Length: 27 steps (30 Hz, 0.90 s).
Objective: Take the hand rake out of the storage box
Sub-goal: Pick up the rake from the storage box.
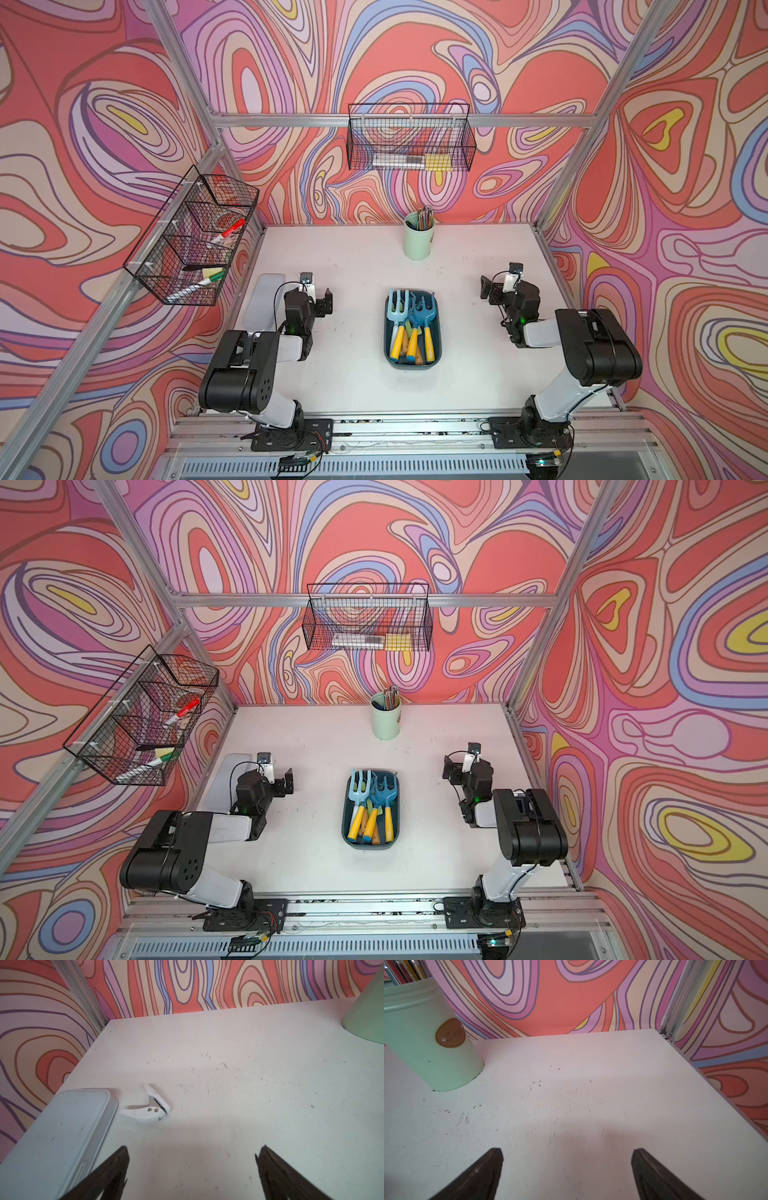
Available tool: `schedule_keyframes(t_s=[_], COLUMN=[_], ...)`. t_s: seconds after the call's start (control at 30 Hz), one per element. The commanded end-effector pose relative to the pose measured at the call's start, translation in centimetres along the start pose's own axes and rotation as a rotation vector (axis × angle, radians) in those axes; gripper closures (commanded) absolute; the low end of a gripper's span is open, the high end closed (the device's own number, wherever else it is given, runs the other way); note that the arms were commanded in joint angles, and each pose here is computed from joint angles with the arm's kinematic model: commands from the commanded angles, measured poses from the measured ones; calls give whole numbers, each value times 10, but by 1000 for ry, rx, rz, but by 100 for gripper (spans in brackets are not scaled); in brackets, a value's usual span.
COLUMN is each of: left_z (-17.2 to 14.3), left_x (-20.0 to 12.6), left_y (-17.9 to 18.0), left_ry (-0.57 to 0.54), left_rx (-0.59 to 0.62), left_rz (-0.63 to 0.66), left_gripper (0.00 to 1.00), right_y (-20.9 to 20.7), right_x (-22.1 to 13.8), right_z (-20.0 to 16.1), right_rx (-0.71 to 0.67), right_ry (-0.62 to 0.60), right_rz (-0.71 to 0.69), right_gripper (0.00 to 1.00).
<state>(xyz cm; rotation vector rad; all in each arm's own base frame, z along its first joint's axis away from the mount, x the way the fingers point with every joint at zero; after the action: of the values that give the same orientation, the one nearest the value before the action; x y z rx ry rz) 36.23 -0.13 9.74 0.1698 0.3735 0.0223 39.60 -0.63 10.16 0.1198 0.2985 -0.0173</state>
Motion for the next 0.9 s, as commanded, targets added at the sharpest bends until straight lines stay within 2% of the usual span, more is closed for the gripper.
schedule_keyframes(t_s=[0.0, 0.53, 0.77, 0.87], left_z=[4, 3, 6, 31], left_x=[2, 3, 4, 8], left_y=[3, 6, 5, 11], left_ry=[-8, -2, 4, 102], left_rx=[-13, -21, -29, -13], left_rz=[4, 23, -11, 12], left_gripper=[1, 1, 1, 1], right_y=[1, 1, 2, 1], right_x=[3, 3, 3, 6], right_z=[5, 5, 6, 21], right_rx=[-7, -6, -6, -1], right_ry=[-16, -16, -17, 50], right_rz=[5, 5, 12, -12], right_gripper=[2, 2, 2, 2])
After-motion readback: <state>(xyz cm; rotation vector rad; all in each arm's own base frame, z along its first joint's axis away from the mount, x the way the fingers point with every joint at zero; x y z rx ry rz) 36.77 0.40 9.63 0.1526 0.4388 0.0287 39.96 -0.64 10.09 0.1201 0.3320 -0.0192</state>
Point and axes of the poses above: each gripper's point midway between its finger pads, its own x axis out along the fingers, its own y axis along the line the jaws close on, z = x × y, the point moved 3 cm from there along -x, back along the fingers, and after that the axes turned 5 degrees about x, right-handed, at the moved point
